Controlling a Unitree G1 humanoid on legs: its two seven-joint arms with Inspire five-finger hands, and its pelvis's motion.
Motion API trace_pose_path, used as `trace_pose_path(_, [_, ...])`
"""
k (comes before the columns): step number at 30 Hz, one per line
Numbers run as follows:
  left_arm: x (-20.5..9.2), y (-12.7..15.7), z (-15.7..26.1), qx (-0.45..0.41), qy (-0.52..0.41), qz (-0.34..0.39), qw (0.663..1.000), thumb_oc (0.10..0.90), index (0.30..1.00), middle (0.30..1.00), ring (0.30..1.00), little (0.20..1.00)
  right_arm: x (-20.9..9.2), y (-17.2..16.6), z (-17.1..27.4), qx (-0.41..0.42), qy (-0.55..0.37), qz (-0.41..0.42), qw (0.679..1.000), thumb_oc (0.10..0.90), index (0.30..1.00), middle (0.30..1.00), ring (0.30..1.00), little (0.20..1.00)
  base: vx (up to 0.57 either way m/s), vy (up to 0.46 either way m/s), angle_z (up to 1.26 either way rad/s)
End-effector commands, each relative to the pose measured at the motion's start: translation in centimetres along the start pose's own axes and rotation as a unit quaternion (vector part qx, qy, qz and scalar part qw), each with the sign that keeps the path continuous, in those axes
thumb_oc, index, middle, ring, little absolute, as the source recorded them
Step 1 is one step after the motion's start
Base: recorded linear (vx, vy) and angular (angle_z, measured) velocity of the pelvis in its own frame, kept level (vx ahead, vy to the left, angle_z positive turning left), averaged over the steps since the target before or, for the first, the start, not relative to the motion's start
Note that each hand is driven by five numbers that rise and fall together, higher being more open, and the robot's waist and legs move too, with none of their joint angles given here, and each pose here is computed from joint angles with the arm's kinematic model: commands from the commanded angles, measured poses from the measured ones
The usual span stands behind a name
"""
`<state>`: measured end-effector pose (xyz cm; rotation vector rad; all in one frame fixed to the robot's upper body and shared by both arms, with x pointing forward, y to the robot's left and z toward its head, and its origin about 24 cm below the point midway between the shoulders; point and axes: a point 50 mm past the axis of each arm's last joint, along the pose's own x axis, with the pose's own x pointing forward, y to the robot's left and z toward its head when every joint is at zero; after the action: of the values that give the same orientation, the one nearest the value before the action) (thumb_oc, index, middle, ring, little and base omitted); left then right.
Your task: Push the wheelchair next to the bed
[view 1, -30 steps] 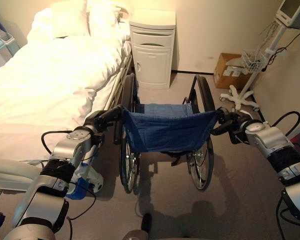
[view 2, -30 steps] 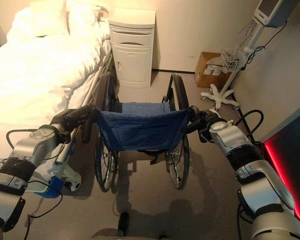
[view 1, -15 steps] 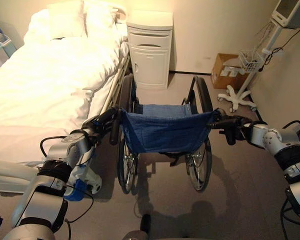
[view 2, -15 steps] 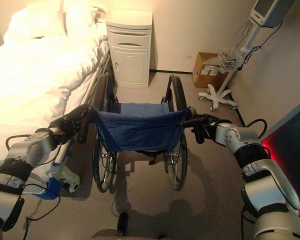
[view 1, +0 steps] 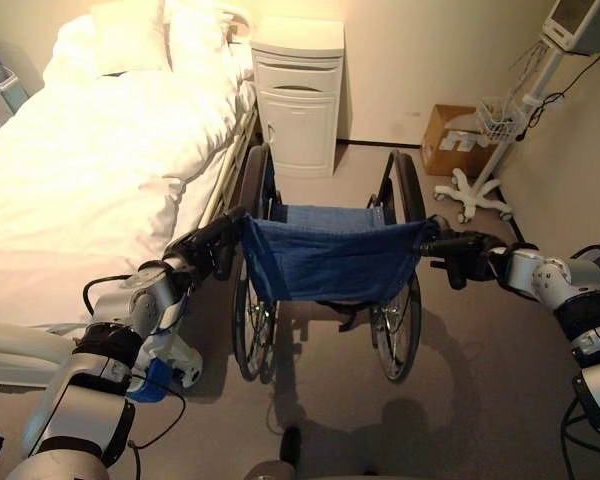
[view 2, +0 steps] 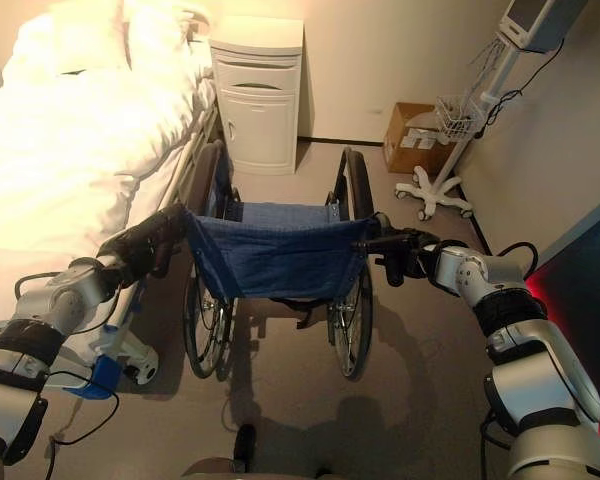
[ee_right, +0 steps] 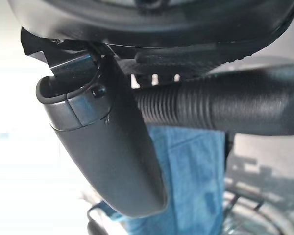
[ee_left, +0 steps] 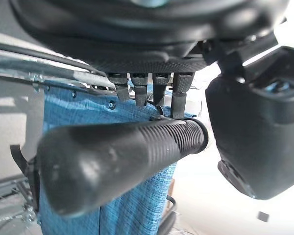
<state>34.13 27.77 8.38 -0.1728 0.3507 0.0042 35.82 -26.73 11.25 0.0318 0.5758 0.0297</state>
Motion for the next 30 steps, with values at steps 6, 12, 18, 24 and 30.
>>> trace_pose_path(6, [-1.1,1.2,5.2,-0.004,-0.131,-0.013,0.991,0.800,0.900,0.900,0.900,0.900,-4.8,-5.1,7.6,-0.028,-0.164,-0.066,0.984,0.800,0.900,0.900,0.900,0.900,-0.01,-0.002,0.00])
trace_pose_path(12, [-1.9,2.6,6.2,0.028,-0.139,-0.001,0.990,0.800,0.900,0.900,0.900,0.900,-7.2,-8.3,8.1,-0.038,-0.181,-0.114,0.976,0.800,0.900,0.900,0.900,0.900,-0.01,-0.004,0.00])
trace_pose_path(18, [-2.2,3.2,7.1,0.040,-0.144,0.011,0.989,0.800,0.900,0.900,0.900,0.900,-8.9,-9.5,9.7,-0.079,-0.202,-0.156,0.964,0.800,0.900,0.900,0.900,0.900,0.00,-0.005,0.00])
trace_pose_path(24, [-3.4,3.7,9.5,0.075,-0.226,0.041,0.970,0.800,0.900,0.900,0.900,0.900,-9.2,-9.7,9.5,-0.100,-0.199,-0.157,0.962,0.800,0.900,0.900,0.900,0.900,-0.01,-0.002,0.00])
trace_pose_path(30, [-5.1,1.9,10.5,0.074,-0.289,0.010,0.954,0.800,0.900,0.900,0.900,0.900,-9.0,-9.9,6.8,-0.110,-0.199,-0.164,0.960,0.800,0.900,0.900,0.900,0.900,0.00,-0.005,0.00])
